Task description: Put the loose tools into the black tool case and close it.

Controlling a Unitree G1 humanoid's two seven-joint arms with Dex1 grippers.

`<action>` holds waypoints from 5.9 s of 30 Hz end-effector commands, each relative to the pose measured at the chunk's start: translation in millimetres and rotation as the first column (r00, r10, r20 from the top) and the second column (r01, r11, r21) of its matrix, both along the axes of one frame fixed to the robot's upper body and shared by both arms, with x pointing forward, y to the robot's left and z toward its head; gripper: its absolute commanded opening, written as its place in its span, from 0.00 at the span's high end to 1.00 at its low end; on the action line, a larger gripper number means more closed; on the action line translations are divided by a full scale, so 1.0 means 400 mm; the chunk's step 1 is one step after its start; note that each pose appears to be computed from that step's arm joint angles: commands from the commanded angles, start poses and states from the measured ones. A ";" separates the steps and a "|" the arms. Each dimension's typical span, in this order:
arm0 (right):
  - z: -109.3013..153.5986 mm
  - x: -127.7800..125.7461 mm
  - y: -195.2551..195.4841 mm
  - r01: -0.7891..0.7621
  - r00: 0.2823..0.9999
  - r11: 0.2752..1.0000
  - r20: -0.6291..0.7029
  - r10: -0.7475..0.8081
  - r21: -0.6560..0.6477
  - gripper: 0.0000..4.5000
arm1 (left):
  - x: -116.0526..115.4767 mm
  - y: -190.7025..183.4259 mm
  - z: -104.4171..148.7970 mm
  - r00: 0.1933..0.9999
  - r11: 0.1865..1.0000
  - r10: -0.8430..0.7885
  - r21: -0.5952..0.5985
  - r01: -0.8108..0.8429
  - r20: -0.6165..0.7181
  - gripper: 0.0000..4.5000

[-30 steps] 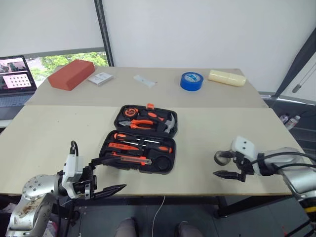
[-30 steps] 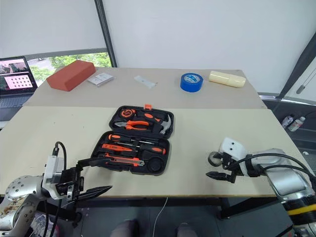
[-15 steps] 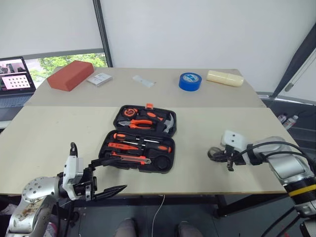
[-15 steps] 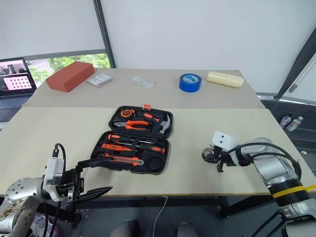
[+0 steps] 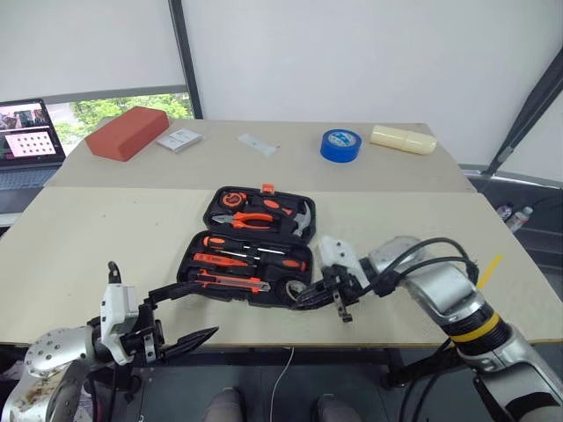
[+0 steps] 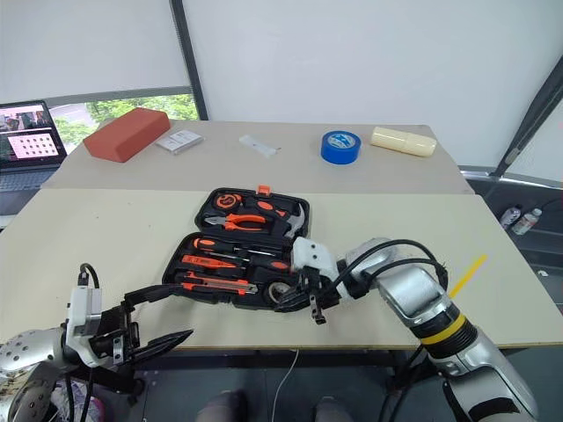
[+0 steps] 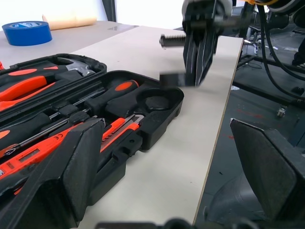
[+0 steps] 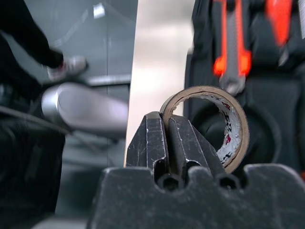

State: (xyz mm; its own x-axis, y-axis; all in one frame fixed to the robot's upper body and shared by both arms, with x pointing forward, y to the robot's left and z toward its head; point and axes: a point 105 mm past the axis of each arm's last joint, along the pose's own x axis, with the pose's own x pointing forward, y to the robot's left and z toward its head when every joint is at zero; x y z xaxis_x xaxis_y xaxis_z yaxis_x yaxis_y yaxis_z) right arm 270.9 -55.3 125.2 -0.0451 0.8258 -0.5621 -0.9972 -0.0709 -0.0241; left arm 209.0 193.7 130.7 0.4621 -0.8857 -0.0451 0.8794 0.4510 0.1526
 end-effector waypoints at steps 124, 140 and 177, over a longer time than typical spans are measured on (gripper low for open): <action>0.156 0.432 -0.118 0.548 0.708 0.675 0.155 -0.689 0.494 1.00 | 0.454 0.139 0.110 0.861 0.826 0.474 -0.244 -0.507 -0.184 1.00; -0.001 0.236 -0.229 0.139 0.469 0.957 0.834 -0.291 0.256 0.67 | 0.203 0.176 -0.033 0.837 0.866 0.427 0.113 -0.488 0.342 0.54; -0.078 0.186 -0.161 0.270 0.834 0.934 0.427 -0.349 0.235 1.00 | 0.341 0.091 -0.059 0.959 0.969 0.233 0.123 -0.215 -0.160 0.99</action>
State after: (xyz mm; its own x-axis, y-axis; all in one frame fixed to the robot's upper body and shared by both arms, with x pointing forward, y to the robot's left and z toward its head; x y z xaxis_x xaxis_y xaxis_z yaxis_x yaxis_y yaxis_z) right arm 329.1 -113.3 80.7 0.3782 0.8485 -0.3701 -0.8850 0.2141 -0.4135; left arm 350.3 236.4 92.5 0.6333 -0.7242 -0.2730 0.7594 0.6495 0.0389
